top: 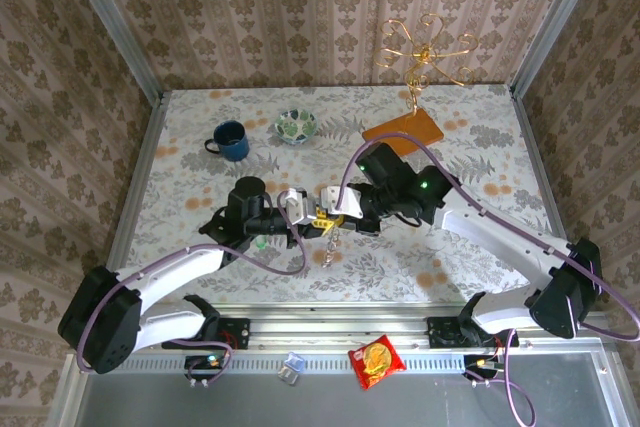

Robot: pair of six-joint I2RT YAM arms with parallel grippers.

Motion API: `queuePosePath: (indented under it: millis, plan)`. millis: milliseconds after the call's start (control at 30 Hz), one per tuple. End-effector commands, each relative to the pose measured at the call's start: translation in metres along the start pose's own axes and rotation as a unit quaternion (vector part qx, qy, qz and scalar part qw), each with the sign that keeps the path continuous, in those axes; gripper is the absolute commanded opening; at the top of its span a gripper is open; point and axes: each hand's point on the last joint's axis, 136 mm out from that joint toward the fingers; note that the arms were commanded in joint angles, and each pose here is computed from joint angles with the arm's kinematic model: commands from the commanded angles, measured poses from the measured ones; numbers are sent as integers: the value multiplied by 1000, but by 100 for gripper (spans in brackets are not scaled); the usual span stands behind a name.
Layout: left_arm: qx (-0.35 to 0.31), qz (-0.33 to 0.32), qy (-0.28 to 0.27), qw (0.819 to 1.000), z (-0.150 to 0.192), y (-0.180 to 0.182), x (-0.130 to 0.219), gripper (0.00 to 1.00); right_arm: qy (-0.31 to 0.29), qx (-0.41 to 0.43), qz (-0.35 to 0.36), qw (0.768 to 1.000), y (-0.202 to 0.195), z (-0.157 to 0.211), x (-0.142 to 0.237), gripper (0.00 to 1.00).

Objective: Put the keys on the keyring

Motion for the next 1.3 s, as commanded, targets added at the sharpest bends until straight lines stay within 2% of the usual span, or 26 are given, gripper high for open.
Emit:
queuePosePath:
  millis: [0, 133, 233, 300, 400, 500, 800, 1267]
  plan:
    - [-20, 9, -12, 1000, -13, 1, -1, 8, 1, 19, -9, 1000, 4, -9, 2, 0]
    - [-20, 11, -24, 999, -17, -1, 0, 0, -19, -5, -1, 1000, 2, -14, 4, 3]
    - [-15, 10, -41, 999, -18, -4, 2, 0, -84, -51, 8, 995, -4, -20, 14, 22]
    - [-13, 8, -53, 998, -20, -5, 2, 0, -143, -82, 8, 986, -8, -25, 24, 27]
    - [-4, 9, -69, 998, -21, -6, 2, 0, -207, -107, 12, 972, -8, -23, 32, 29]
    - [-1, 7, -86, 996, -24, -6, 3, 0, -240, -123, 17, 963, -6, -18, 33, 29]
    - [8, 7, -119, 993, -30, -5, 3, 0, -267, -139, 28, 953, -4, -8, 29, 29]
    - [9, 24, -132, 991, -35, -8, 2, 0, -285, -138, 14, 948, -9, -22, 30, 26]
Point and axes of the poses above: each hand's point on the last joint's axis, 136 mm out from that joint toward the fingers, its own x axis back along the fingers, its own y axis along the line the jaws close on, z = x × y, and after that the axes turned 5 degrees about -x, right-handed
